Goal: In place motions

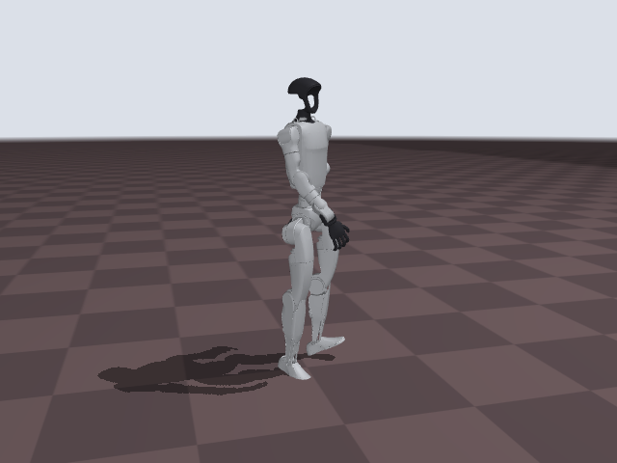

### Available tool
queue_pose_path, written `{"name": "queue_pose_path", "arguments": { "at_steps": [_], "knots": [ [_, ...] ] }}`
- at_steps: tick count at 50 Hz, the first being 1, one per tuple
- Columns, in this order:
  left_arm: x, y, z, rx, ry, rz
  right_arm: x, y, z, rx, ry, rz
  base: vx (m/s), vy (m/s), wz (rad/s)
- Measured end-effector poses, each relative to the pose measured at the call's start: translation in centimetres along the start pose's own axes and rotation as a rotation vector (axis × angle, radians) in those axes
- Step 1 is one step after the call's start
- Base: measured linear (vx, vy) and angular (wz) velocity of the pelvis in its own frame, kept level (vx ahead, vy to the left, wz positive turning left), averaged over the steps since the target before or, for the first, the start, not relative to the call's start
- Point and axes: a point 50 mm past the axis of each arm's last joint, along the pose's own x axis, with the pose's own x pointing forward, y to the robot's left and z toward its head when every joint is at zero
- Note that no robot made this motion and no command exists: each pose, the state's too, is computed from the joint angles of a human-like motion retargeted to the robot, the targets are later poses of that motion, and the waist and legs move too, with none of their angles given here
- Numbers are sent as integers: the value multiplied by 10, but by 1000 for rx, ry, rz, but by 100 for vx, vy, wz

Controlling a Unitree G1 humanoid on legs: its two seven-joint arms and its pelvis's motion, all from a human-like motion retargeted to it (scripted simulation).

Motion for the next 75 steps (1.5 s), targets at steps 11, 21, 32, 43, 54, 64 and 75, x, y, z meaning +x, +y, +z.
{"name": "queue_pose_path", "arguments": {
  "at_steps": [11, 21, 32, 43, 54, 64, 75],
  "knots": [
    [-118, -104, 202, 394, -666, -113, -64, 133, -173, 403, 759, 309, 0, -1, -13],
    [-251, -166, 271, 528, -1225, -209, -135, 192, -231, 787, 1059, 240, -3, -2, -28],
    [-151, -126, 226, 529, -845, -115, -107, 185, -207, 778, 967, 240, 2, 1, 11],
    [-15, -17, 50, -1, -141, 3, -13, 57, -90, 302, 354, 137, 6, -1, 26],
    [-4, 27, -6, -341, -43, 18, -4, -8, -25, 182, 94, -17, 3, 2, 47],
    [-23, -16, 80, -173, -374, -115, -7, 39, -69, 360, 253, 108, 4, 3, 23],
    [-49, -18, 124, 136, -520, -42, -22, 62, -111, 340, 428, 147, 0, 0, 0]
  ]
}}
